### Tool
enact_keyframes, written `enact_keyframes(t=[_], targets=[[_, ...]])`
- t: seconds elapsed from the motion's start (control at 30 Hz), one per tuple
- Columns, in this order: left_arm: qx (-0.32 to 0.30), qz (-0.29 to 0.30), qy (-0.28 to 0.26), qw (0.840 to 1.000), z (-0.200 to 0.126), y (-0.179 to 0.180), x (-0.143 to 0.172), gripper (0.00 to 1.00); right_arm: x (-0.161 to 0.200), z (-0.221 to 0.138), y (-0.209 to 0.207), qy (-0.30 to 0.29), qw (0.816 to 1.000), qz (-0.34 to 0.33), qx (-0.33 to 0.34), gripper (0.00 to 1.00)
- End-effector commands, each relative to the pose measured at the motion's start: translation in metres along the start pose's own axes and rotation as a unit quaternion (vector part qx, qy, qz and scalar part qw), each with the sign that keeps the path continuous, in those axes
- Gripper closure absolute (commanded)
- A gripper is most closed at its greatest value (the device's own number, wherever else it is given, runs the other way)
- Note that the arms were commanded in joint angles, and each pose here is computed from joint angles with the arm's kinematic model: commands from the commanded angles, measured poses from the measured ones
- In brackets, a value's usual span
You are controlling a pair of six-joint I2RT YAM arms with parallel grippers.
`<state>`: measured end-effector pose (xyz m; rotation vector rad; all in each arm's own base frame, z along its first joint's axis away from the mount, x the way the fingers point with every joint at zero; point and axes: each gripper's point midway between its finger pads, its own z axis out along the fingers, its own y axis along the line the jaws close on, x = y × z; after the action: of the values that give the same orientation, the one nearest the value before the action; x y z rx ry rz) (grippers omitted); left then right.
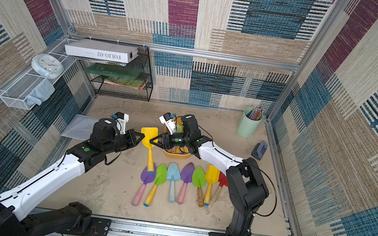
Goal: Put the shovel into the storage box
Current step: Place the shovel in the storage box.
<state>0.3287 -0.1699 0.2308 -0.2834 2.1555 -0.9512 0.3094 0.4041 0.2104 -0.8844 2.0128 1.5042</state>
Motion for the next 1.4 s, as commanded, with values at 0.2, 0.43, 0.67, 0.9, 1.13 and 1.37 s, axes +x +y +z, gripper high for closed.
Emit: enact_keyframes(t=[0.2,0.43,0.67,0.9,1.13,1.37], targets=[[0.014,0.006,-0.008,1.000,0.008,-0.005,-0.002,1.00,-0.006,-0.001,0.000,-0.011,1.000,-0.006,0.009,1.00],[0.016,0.012,-0.006,1.000,0.008,-0.005,0.001,0.45,-0.009,-0.003,-0.010,-0.013,0.999,-0.004,0.044,1.00],[0.006,0.023,-0.003,1.000,0.002,-0.002,0.004,0.39,-0.025,-0.018,-0.037,-0.018,0.993,0.003,0.117,1.00],[0.009,0.040,-0.020,0.999,-0.015,-0.002,0.005,0.35,-0.038,-0.065,-0.092,-0.038,0.982,0.034,0.181,1.00],[0.021,0.048,-0.018,0.998,-0.023,-0.004,0.011,0.32,-0.044,-0.091,-0.134,-0.035,0.977,0.054,0.202,1.00],[0.024,0.052,-0.017,0.998,-0.025,-0.003,0.015,0.31,-0.036,-0.096,-0.177,-0.006,0.964,0.069,0.258,1.00]])
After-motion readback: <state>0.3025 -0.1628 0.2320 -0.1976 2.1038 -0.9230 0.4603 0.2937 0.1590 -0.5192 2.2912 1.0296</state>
